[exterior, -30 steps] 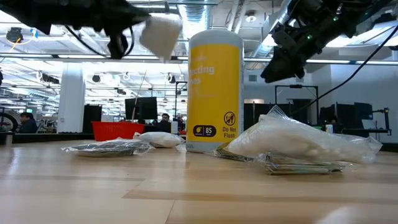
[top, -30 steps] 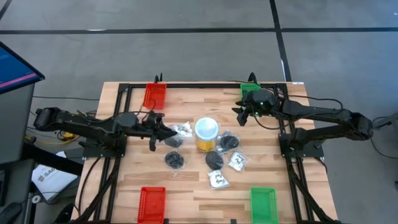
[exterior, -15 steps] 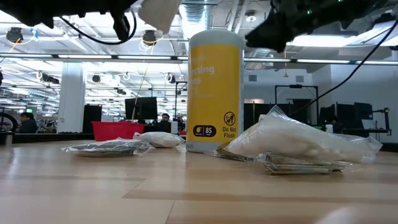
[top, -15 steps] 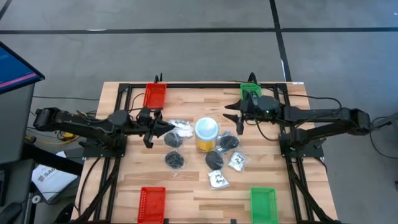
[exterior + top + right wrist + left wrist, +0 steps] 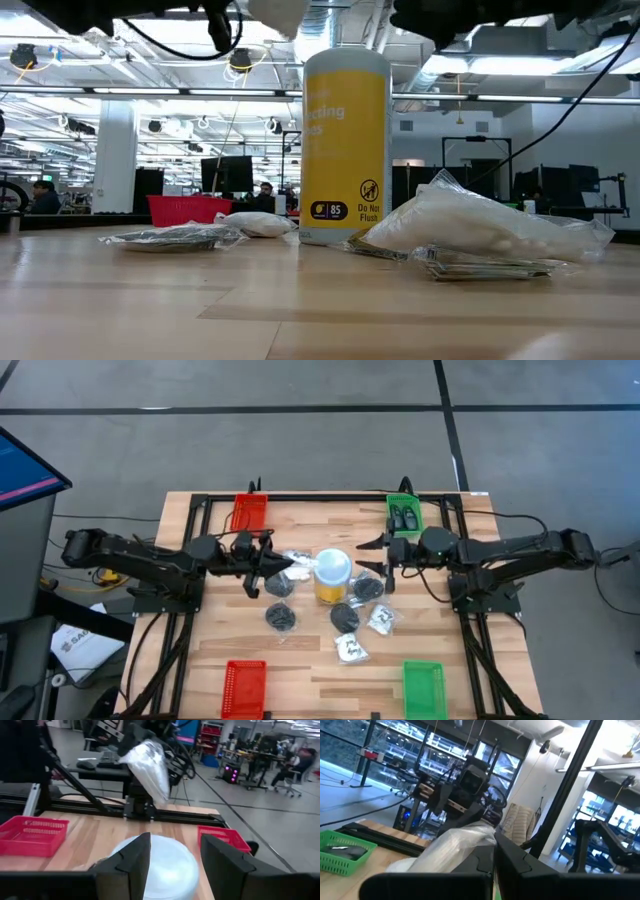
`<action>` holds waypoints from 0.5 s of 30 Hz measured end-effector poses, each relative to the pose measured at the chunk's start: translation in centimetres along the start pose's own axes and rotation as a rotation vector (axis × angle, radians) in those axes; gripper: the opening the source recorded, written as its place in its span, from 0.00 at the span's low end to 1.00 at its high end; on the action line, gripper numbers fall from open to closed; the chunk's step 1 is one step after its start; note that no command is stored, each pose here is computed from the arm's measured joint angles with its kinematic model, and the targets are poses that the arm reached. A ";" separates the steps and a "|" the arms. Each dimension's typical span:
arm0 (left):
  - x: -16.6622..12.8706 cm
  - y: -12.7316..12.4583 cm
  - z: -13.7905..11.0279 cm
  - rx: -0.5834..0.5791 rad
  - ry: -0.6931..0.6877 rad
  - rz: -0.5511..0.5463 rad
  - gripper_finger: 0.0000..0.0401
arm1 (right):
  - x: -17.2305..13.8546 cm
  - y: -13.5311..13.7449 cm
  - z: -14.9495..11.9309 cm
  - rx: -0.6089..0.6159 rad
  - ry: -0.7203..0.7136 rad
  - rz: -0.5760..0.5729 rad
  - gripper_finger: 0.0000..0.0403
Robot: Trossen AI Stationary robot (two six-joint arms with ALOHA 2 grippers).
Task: Pick & Place Travel size toiletries
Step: Put the white cotton pack into the bottom green bin
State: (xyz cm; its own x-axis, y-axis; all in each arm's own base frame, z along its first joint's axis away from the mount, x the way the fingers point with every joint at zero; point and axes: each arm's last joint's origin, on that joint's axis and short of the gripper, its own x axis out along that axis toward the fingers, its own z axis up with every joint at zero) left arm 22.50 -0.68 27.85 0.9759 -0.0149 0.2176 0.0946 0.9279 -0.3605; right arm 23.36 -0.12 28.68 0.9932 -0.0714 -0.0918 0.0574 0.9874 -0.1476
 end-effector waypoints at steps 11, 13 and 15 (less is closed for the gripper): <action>3.5 -0.4 0.7 0.050 0.002 -0.015 0.00 | -0.1 1.2 0.8 -0.051 -0.068 0.041 0.41; 4.2 -0.4 0.6 0.055 0.006 -0.014 0.00 | -0.2 1.3 0.9 -0.051 -0.079 0.043 0.41; 4.8 -0.3 0.5 0.056 0.014 -0.011 0.00 | -0.2 1.3 1.0 -0.050 -0.092 0.042 0.41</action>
State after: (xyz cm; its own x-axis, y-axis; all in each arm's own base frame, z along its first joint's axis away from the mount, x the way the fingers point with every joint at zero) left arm 27.03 -0.87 29.40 0.9776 -0.0302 0.2083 0.0945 0.9472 -0.3064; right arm 23.37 1.30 29.49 0.9999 -0.0142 -0.0085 0.0123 0.9809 -0.1943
